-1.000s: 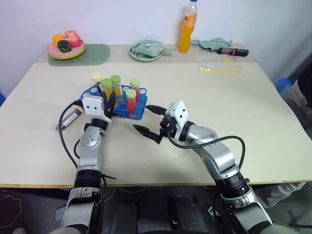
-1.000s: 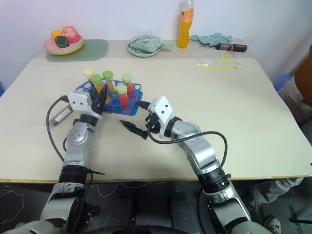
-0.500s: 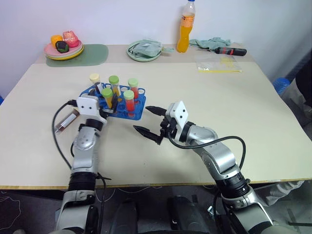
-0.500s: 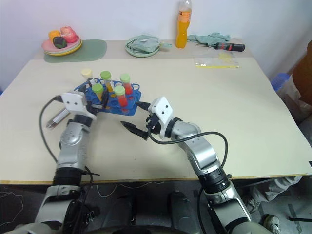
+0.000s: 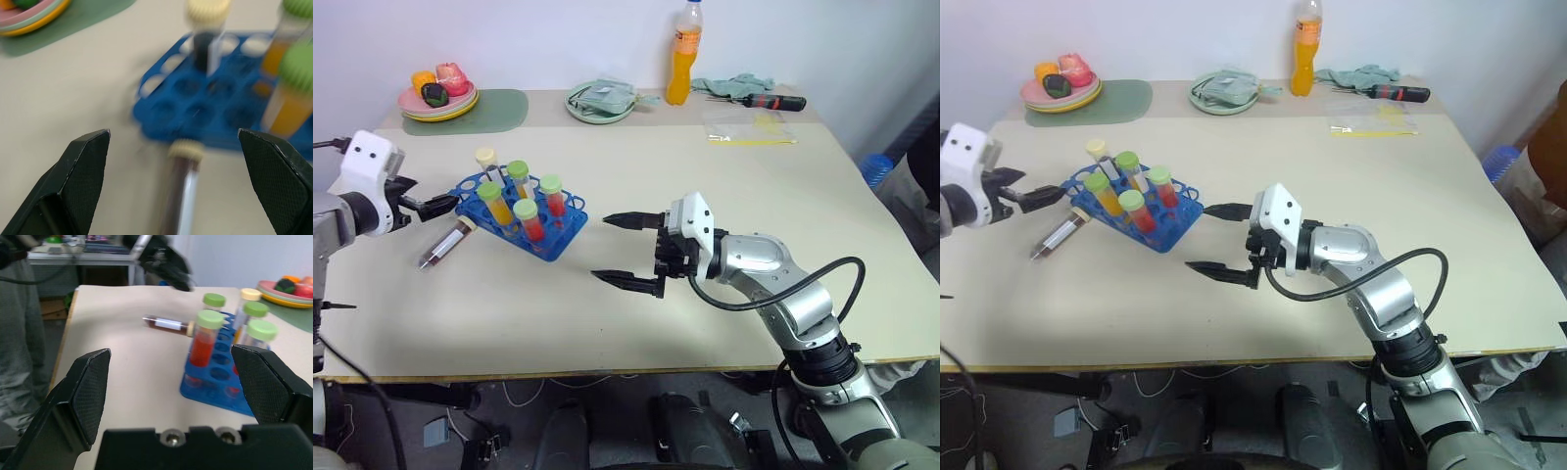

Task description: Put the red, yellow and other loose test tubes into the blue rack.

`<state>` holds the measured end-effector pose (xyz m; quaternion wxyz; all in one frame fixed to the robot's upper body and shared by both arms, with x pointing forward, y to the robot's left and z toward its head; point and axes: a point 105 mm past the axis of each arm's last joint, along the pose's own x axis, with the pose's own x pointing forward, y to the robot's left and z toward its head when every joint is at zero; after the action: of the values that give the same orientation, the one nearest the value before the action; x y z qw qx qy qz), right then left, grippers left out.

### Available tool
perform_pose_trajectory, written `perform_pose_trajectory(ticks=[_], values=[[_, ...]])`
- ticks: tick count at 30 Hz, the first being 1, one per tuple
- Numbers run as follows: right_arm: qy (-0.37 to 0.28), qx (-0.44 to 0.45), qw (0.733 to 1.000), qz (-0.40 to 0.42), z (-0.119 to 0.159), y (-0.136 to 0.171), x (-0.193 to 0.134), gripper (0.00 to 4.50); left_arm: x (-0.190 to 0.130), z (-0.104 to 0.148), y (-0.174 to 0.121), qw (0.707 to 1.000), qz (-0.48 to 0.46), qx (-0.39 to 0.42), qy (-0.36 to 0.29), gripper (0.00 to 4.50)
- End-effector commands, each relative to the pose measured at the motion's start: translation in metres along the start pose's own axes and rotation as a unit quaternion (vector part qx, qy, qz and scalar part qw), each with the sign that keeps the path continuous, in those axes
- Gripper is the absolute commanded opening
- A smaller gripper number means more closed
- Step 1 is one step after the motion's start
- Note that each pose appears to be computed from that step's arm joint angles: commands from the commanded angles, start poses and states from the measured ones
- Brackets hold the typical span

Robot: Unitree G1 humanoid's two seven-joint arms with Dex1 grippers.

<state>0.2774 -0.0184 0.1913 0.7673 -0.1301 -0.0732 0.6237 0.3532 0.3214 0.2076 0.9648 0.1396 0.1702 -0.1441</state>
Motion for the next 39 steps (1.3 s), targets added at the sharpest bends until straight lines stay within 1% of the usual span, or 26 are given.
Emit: perform_pose_trajectory(ticks=[1,4,6,9,11,14,19,23,31,32,34,38,39], values=[[-0.021,-0.023,1.0,-0.004,0.012,0.003,0.003,4.37,0.001,0.009,-0.01,0.998,-0.056,0.031,-0.004,4.31],[-0.02,-0.02,1.0,-0.013,0.011,0.005,0.001,4.37,0.002,-0.011,-0.005,0.995,-0.067,0.027,0.062,4.31],[-0.017,-0.019,1.0,-0.018,0.009,0.006,-0.001,4.37,0.001,-0.019,0.0,0.992,-0.07,0.034,0.096,4.31],[-0.014,-0.018,1.0,-0.02,0.008,0.009,-0.002,4.37,-0.006,-0.03,0.019,0.983,-0.051,0.025,0.177,4.31],[-0.012,-0.017,1.0,-0.02,0.007,0.01,-0.003,4.37,-0.011,-0.033,0.03,0.977,-0.044,0.004,0.208,4.31],[-0.011,-0.015,1.0,-0.018,0.006,0.01,-0.003,4.37,-0.009,-0.032,0.04,0.97,-0.033,-0.009,0.24,4.31],[-0.014,-0.012,1.0,-0.009,0.006,0.011,0.0,4.37,0.01,-0.029,0.032,0.962,-0.039,-0.015,0.269,4.31],[-0.014,-0.019,1.0,-0.005,0.007,0.01,0.002,4.37,0.017,-0.045,0.027,0.943,-0.04,0.023,0.33,4.31],[-0.008,-0.018,1.0,-0.012,0.005,0.01,-0.002,4.37,0.023,-0.056,0.025,0.93,-0.032,0.058,0.361,4.31],[-0.008,-0.017,1.0,-0.013,0.005,0.011,-0.002,4.37,0.024,-0.057,0.025,0.93,-0.031,0.059,0.362,4.09],[-0.008,-0.016,1.0,-0.013,0.005,0.011,-0.002,4.37,0.024,-0.058,0.026,0.93,-0.025,0.06,0.363,3.47],[-0.008,-0.015,1.0,-0.012,0.005,0.011,-0.002,4.37,0.024,-0.058,0.025,0.931,-0.027,0.051,0.361,1.57],[-0.008,-0.015,1.0,-0.012,0.005,0.012,-0.002,4.37,0.023,-0.059,0.025,0.931,-0.029,0.047,0.361,1.02]])
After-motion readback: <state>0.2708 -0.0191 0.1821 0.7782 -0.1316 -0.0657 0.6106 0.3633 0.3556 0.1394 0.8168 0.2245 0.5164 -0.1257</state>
